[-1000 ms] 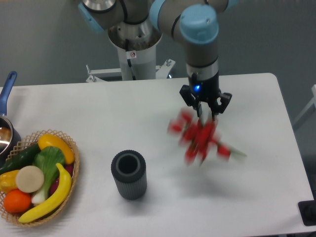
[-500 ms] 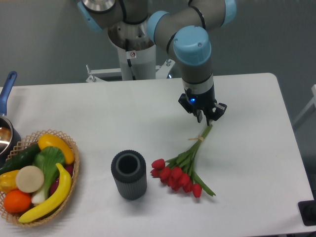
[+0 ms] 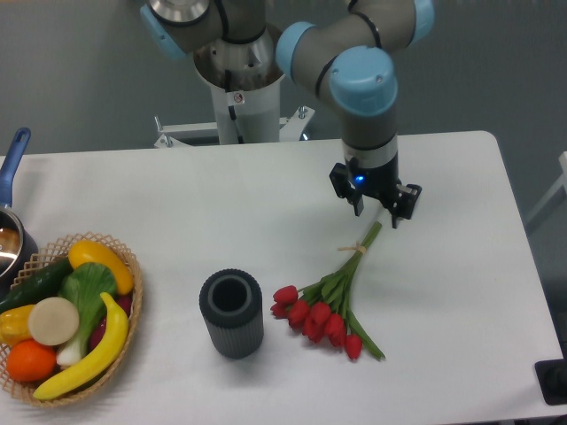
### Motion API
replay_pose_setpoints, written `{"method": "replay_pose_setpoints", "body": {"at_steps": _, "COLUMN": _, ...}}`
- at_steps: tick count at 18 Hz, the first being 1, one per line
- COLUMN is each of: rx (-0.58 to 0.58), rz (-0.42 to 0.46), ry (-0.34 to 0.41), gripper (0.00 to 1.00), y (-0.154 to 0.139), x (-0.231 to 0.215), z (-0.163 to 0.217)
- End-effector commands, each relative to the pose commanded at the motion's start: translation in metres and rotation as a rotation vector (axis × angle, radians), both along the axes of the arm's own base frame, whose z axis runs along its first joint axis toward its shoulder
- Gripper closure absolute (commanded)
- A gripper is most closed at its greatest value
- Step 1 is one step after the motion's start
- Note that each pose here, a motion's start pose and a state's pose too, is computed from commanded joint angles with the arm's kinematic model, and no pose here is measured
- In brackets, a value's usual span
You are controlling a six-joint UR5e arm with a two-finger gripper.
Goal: Place the flowers on the table
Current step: 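Raise the open gripper away from the tulips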
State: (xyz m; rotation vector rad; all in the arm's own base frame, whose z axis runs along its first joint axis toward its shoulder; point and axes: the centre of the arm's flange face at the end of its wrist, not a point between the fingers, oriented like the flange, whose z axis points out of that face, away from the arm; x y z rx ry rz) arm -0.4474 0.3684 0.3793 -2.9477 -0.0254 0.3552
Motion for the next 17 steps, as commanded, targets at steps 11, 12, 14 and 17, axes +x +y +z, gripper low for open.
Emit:
{"method": "replay_pose_setpoints", "body": {"at_steps": 11, "rx": -0.086, "rz": -0.268, "ry": 0.002, "gripper": 0.0, "y": -0.1, "x": -0.012, "z": 0.064}}
{"method": "replay_pose_setpoints", "body": {"at_steps": 12, "rx": -0.093, "rz": -0.291, "ry": 0.007, "gripper": 0.0, "y": -0.108, "x": -0.012, "z": 0.068}}
{"method": "replay_pose_setpoints", "body": {"at_steps": 14, "rx": -0.099, "rz": -0.313, "ry": 0.004, "gripper": 0.0, "y": -0.121, "x": -0.011, "z": 0.074}}
{"method": "replay_pose_setpoints", "body": {"at_steps": 17, "rx": -0.067, "rz": -0.305, "ry": -0.004, "gripper": 0.0, "y": -0.131, "x": -0.013, "z": 0.077}}
